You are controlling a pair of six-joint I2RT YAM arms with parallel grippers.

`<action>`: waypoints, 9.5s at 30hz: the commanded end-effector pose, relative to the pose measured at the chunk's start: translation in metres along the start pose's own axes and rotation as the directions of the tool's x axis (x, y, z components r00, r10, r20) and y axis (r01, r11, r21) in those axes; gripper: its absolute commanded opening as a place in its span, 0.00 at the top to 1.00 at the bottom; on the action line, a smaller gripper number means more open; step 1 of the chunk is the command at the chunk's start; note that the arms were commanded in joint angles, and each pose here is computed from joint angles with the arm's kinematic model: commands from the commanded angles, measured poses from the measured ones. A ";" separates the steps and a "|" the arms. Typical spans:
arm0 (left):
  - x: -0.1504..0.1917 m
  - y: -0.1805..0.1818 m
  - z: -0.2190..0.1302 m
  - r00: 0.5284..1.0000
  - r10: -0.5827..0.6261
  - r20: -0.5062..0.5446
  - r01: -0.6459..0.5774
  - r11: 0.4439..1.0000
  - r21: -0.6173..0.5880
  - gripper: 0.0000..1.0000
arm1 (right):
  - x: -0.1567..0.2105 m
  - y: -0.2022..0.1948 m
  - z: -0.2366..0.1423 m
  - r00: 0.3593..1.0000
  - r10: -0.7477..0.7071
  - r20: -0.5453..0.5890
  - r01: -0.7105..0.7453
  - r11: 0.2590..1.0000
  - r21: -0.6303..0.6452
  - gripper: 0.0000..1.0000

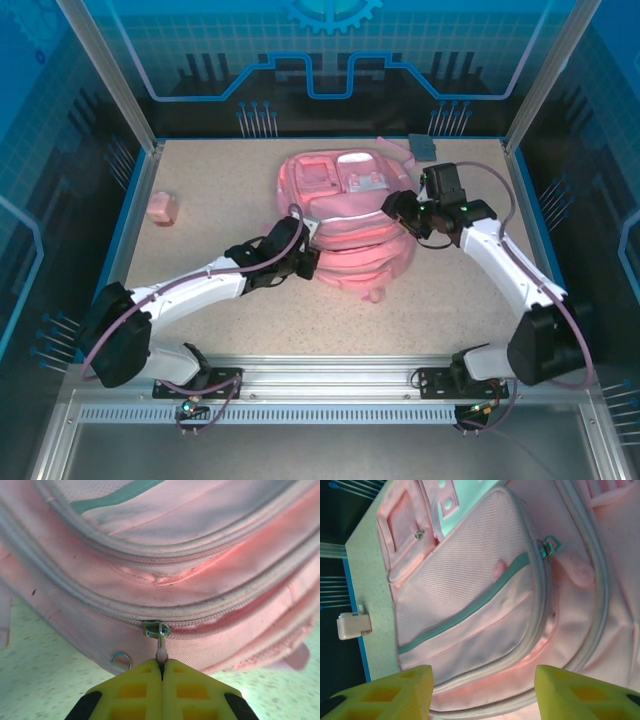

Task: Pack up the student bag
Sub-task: Unzip the student bag at the top-center of the table, then pick up the loose stationery from the top-left of the table, then open the student bag at the top-center of the table.

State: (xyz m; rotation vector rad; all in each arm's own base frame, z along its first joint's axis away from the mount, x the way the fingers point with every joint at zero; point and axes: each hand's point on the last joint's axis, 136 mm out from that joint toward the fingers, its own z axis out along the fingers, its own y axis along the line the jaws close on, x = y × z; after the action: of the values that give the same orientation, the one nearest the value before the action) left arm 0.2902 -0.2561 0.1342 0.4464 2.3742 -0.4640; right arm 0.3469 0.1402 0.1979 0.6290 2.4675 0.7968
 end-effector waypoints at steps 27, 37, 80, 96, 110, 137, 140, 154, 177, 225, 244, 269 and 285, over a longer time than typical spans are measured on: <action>-0.028 -0.093 0.016 0.992 0.115 0.049 -0.124 0.957 0.262 1.00 | 0.080 -0.039 0.036 0.977 0.210 -0.027 -0.191 0.929 0.317 0.62; -0.018 -0.063 0.012 0.973 0.231 0.013 -0.231 0.965 0.123 1.00 | 0.057 -0.050 0.027 0.984 0.163 0.078 -0.180 0.915 0.361 0.83; 0.012 -0.068 0.049 0.992 0.056 -0.112 -0.016 0.945 0.328 0.57 | 0.054 -0.035 0.022 0.993 0.106 0.061 -0.119 0.945 0.305 0.91; -0.001 -0.064 0.069 0.997 0.047 -0.063 -0.027 0.956 0.292 0.68 | 0.054 -0.037 0.021 0.992 0.106 0.063 -0.121 0.943 0.309 0.92; 0.014 0.005 0.059 0.996 0.032 -0.086 -0.027 0.998 0.056 1.00 | 0.046 -0.049 0.013 0.992 0.048 0.117 -0.086 0.933 0.348 0.96; -0.045 0.170 0.035 0.949 -0.309 0.055 0.313 0.921 -0.229 0.65 | 0.151 0.098 0.096 0.951 -0.117 -0.286 0.115 0.993 -0.025 0.64; -0.049 0.178 0.021 0.935 -0.346 0.076 0.354 0.906 -0.234 0.48 | 0.145 0.092 0.089 0.952 -0.169 -0.255 0.170 0.985 -0.019 0.40; -0.059 0.298 -0.079 0.765 -0.565 0.311 0.642 0.628 -0.439 0.02 | 0.084 0.092 0.051 0.855 -0.514 -0.072 0.515 0.857 0.010 0.00; -0.052 0.434 -0.121 0.761 -0.606 0.231 0.588 0.494 -0.641 0.01 | 0.040 0.069 0.067 0.876 -0.479 -0.058 0.478 0.878 -0.023 0.00; -0.034 0.387 -0.072 0.740 -0.672 0.043 0.591 0.618 -0.519 0.54 | 0.055 0.057 0.046 0.919 -0.391 -0.044 0.390 0.920 -0.021 0.00; -0.086 0.113 -0.055 0.928 -0.367 0.071 0.372 0.924 -0.090 0.57 | 0.029 0.008 0.068 0.985 -0.099 -0.139 0.120 0.982 0.149 0.23; -0.085 0.010 -0.068 0.976 -0.074 0.205 0.066 0.997 0.046 0.58 | -0.007 0.099 0.054 0.991 -0.093 -0.092 0.078 0.985 -0.156 0.90; -0.050 -0.030 -0.051 0.958 -0.254 0.134 0.208 0.935 0.286 0.59 | -0.021 0.141 0.048 0.991 -0.095 -0.092 0.065 0.955 -0.291 0.90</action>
State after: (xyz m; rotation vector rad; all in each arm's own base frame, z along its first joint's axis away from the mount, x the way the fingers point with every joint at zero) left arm 0.2949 -0.2452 0.1916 0.1619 2.2839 -0.7589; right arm 0.4137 0.2358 0.2119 0.4922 2.5174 1.0018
